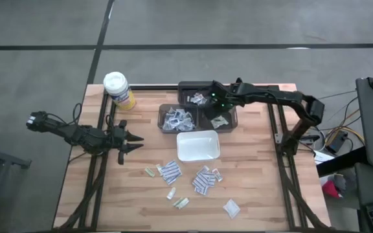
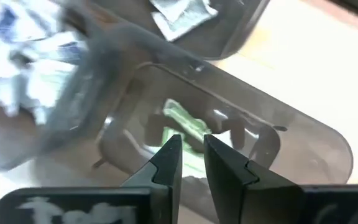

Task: Pick & Place First Aid Supplies
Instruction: Put the green bandage into the bottom right black bin

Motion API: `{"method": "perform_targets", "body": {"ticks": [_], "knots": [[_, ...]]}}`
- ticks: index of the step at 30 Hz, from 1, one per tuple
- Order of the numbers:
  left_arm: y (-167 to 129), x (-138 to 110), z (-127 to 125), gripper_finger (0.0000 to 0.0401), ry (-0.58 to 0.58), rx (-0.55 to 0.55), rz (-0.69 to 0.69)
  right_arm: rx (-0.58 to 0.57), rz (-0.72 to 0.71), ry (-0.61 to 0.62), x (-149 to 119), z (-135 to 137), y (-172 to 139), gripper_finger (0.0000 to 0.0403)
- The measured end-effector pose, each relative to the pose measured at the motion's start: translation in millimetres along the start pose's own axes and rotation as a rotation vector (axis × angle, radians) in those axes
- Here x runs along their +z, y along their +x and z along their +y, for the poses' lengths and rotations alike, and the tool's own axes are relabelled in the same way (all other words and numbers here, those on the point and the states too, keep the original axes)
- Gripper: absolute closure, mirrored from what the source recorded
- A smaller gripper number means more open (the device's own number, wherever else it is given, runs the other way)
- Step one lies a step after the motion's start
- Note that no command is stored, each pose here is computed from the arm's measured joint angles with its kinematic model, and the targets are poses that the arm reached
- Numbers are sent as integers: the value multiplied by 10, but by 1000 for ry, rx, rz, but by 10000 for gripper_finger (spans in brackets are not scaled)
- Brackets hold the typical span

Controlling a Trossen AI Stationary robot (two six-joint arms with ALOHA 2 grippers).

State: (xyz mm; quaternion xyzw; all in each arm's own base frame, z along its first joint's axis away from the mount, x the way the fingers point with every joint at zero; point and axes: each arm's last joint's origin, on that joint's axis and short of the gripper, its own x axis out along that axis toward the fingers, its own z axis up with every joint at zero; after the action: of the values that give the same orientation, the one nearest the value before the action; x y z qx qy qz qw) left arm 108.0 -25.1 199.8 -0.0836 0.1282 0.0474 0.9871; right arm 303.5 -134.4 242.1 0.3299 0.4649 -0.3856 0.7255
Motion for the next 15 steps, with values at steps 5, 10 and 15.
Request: {"method": "perform_targets", "body": {"ticks": [5, 10, 15], "knots": [[0, 0, 0, 284, 0, 0, 0, 78, -57, -94, -120, 99, -318, 344], [0, 0, 0, 284, 0, 0, 0, 168, -129, -193, -309, 213, -679, 342], [0, 0, 0, 284, 1, 0, 0, 257, -170, -276, -549, 335, -966, 337]]}}
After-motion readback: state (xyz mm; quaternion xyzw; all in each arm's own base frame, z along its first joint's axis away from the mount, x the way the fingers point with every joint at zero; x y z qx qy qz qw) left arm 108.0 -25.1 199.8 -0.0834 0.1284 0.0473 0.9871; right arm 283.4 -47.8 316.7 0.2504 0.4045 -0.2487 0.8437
